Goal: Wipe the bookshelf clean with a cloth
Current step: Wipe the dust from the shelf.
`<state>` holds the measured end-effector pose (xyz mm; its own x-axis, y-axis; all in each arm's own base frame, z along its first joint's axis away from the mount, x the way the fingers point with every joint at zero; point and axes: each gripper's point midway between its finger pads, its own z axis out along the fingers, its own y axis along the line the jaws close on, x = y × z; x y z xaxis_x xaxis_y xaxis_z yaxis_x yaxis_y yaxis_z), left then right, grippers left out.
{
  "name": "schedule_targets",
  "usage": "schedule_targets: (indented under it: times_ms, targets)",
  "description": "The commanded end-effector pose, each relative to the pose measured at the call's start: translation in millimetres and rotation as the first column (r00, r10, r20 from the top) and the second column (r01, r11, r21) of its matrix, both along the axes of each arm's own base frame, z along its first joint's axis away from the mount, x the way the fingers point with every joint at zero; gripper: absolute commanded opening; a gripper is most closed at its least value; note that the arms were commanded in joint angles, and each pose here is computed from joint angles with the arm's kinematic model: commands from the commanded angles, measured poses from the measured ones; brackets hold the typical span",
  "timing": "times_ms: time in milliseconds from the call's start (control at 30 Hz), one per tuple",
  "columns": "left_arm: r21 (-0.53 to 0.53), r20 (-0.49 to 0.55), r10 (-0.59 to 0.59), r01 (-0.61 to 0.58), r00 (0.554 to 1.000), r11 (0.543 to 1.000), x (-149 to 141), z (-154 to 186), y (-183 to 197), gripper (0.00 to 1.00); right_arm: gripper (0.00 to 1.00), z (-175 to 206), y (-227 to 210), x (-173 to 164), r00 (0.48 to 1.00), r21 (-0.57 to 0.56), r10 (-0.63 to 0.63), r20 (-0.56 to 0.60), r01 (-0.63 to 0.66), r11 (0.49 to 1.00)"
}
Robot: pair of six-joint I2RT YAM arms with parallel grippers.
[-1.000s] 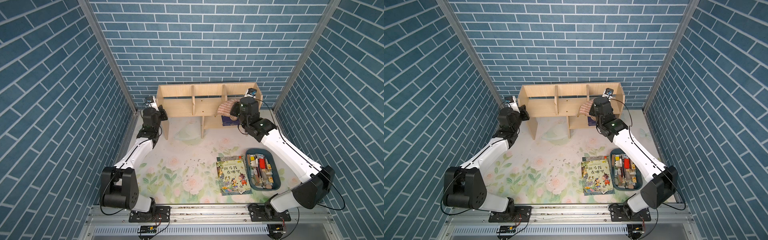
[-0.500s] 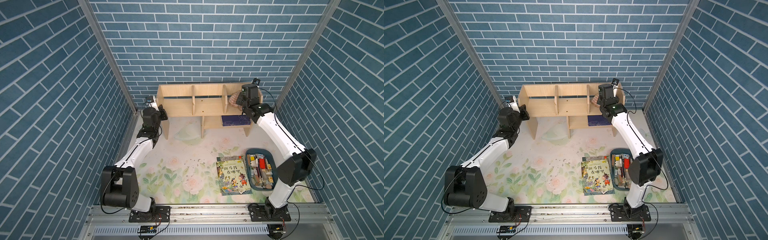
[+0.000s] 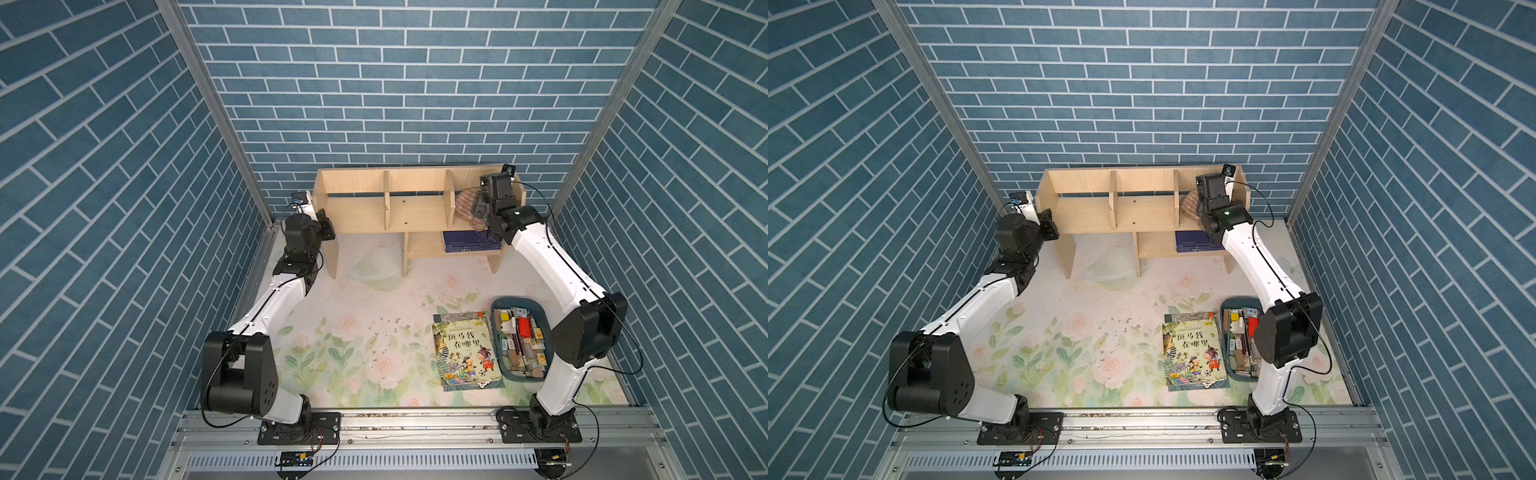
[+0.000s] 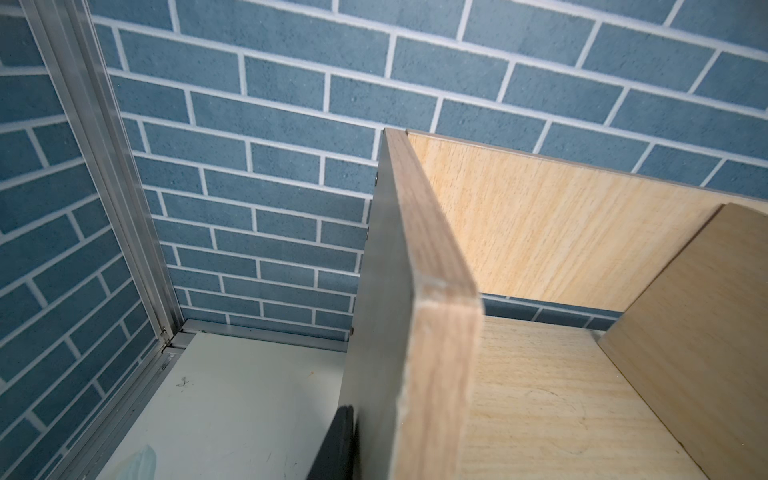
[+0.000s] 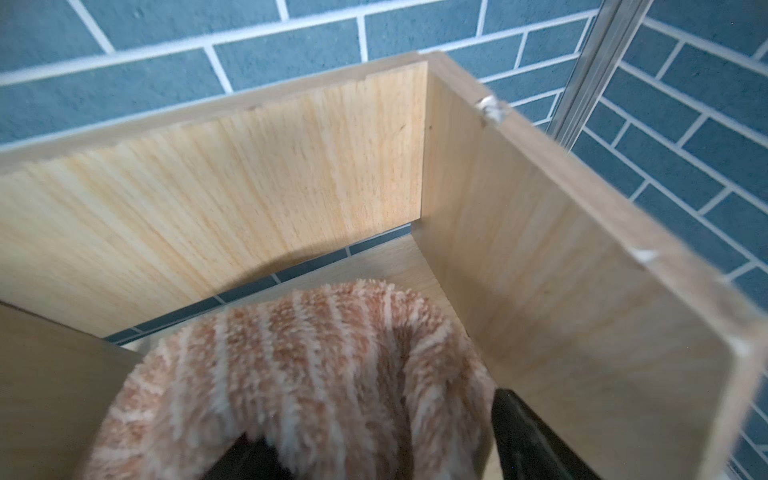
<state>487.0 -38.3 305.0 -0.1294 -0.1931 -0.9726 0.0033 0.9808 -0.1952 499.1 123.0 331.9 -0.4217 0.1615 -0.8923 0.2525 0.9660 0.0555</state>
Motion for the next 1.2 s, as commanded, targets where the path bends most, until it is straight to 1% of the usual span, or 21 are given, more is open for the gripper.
schedule_targets:
  times_ms: [0,67,133,200,267,300,333,367,433,467,500,567,633,800,933,1000,1167]
  targets:
    - [-0.116,-0.095,-0.178,0.167,0.979,0.979,-0.9,-28.8,-43.0,0.00,0.81,22.2,2.6,-4.0,0.998,0.011,0.044,0.041,-0.045,0.999]
    - [-0.109,-0.097,-0.176,0.165,0.980,0.980,-0.1,-29.4,-42.7,0.00,0.84,16.4,20.6,5.1,0.992,0.050,0.118,0.046,-0.120,0.991]
    - [-0.098,-0.105,-0.167,0.156,0.980,0.983,1.5,-29.6,-40.9,0.00,0.82,3.0,39.2,13.5,0.982,0.082,0.183,0.034,-0.186,0.979]
    - [-0.090,-0.113,-0.158,0.148,0.981,0.985,2.8,-29.4,-39.5,0.00,0.74,-14.4,48.8,18.0,0.979,0.097,0.203,0.001,-0.202,0.975]
    - [-0.085,-0.116,-0.150,0.141,0.982,0.986,2.7,-29.1,-38.3,0.00,0.67,-28.1,48.5,18.7,0.980,0.098,0.195,-0.026,-0.192,0.977]
    - [-0.084,-0.118,-0.145,0.135,0.982,0.987,3.2,-29.4,-37.4,0.00,0.61,-33.6,47.1,18.3,0.981,0.094,0.188,-0.036,-0.184,0.978]
    - [-0.084,-0.123,-0.143,0.134,0.982,0.987,3.4,-30.7,-37.4,0.00,0.51,-36.5,43.6,17.6,0.983,0.086,0.180,-0.042,-0.176,0.981]
    - [-0.086,-0.128,-0.142,0.131,0.982,0.988,4.1,-32.2,-37.1,0.00,0.34,-37.5,33.2,16.7,0.987,0.071,0.155,-0.050,-0.151,0.986]
    - [-0.084,-0.139,-0.140,0.129,0.980,0.988,5.1,-35.5,-36.9,0.00,0.11,-35.6,7.9,14.9,0.994,0.053,0.087,-0.060,-0.084,0.995]
    - [-0.083,-0.142,-0.137,0.127,0.980,0.988,5.1,-37.2,-36.6,0.00,0.02,-33.7,-5.4,14.5,0.996,0.055,0.060,-0.060,-0.056,0.997]
    - [-0.080,-0.144,-0.133,0.122,0.981,0.989,5.3,-38.8,-35.7,0.00,0.00,-31.8,-17.4,14.5,0.998,0.060,0.036,-0.058,-0.032,0.998]
    - [-0.070,-0.150,-0.124,0.114,0.981,0.991,6.2,-41.3,-34.1,0.00,0.00,-28.2,-29.7,15.6,0.999,0.066,0.019,-0.051,-0.016,0.998]
    - [-0.060,-0.155,-0.118,0.110,0.981,0.992,7.0,-43.9,-33.1,0.00,0.00,-27.2,-24.4,20.3,0.997,0.067,0.055,-0.050,-0.052,0.996]
    - [-0.056,-0.162,-0.122,0.114,0.979,0.992,10.2,-48.7,-34.0,0.00,0.00,-40.6,11.7,31.9,0.984,0.136,0.170,-0.057,-0.161,0.977]
    - [-0.064,-0.161,-0.133,0.125,0.978,0.990,11.8,-49.7,-36.4,0.00,0.00,-44.1,49.7,34.5,0.965,0.159,0.257,-0.049,-0.247,0.956]
    - [-0.068,-0.160,-0.137,0.128,0.978,0.990,12.3,-48.8,-37.2,0.00,0.00,-46.2,47.7,34.4,0.970,0.140,0.232,-0.075,-0.220,0.965]
    - [-0.068,-0.146,-0.140,0.131,0.979,0.989,9.6,-42.1,-37.3,0.00,0.00,-36.6,7.6,25.5,0.992,0.071,0.102,-0.076,-0.097,0.993]
